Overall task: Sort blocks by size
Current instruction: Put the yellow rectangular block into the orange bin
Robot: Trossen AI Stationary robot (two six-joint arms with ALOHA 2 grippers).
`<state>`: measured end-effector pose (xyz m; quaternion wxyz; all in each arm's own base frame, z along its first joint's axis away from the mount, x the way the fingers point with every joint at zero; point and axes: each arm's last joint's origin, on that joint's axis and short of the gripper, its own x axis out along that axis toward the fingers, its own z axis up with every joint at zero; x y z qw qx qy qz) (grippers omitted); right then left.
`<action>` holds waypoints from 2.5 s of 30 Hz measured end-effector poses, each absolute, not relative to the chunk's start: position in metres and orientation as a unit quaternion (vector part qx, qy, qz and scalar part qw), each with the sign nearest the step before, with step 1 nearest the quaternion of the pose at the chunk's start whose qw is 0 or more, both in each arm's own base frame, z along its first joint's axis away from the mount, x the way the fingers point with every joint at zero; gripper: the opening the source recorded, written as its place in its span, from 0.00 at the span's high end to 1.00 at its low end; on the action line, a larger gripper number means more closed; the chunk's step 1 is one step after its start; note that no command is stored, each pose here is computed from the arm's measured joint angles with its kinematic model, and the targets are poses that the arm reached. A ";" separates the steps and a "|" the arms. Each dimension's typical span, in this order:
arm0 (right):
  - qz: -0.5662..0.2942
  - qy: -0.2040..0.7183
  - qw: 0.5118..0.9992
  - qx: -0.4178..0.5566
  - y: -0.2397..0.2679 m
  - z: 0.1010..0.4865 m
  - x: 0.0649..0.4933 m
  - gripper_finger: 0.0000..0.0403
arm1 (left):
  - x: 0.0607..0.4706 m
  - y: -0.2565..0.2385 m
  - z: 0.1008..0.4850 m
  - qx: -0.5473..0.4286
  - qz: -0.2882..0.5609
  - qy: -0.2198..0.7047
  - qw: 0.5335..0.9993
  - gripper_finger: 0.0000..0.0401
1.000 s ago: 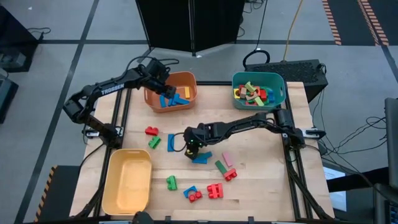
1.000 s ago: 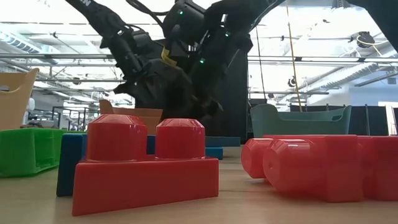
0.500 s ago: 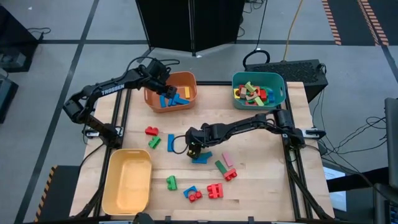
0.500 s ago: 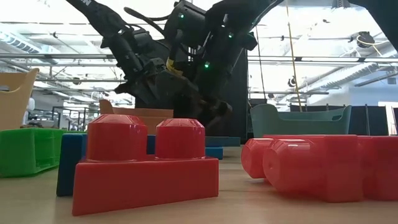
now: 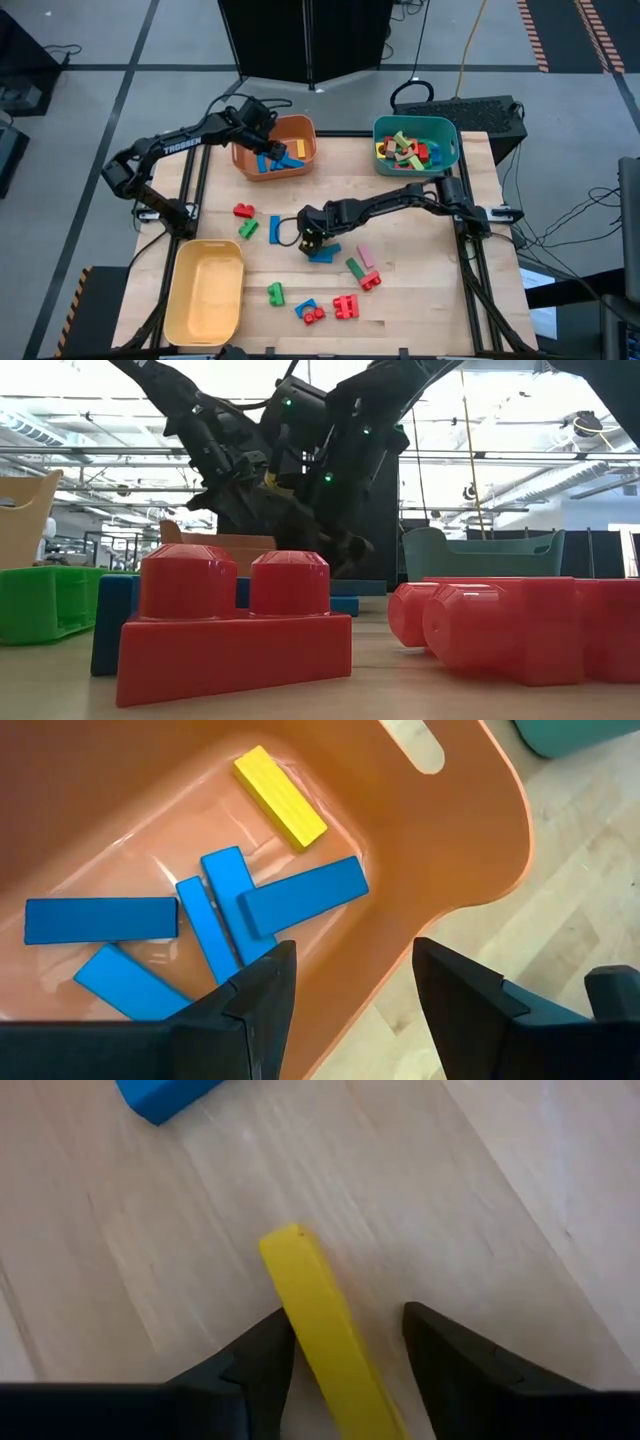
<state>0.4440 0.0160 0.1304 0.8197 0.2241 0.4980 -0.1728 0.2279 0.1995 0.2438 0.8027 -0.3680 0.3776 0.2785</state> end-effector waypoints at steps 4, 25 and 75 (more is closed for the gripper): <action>-0.169 0.502 0.821 0.213 0.014 0.130 0.443 0.66 | 0.228 0.200 0.244 -0.368 0.279 0.378 0.803 0.51; -0.192 0.455 0.856 0.153 -0.008 0.162 0.442 0.89 | 0.236 0.189 0.251 -0.446 0.047 0.336 0.828 0.51; -0.133 0.326 0.919 0.177 -0.056 0.264 0.419 0.89 | 0.267 0.142 0.251 -0.066 -0.175 0.335 0.923 0.51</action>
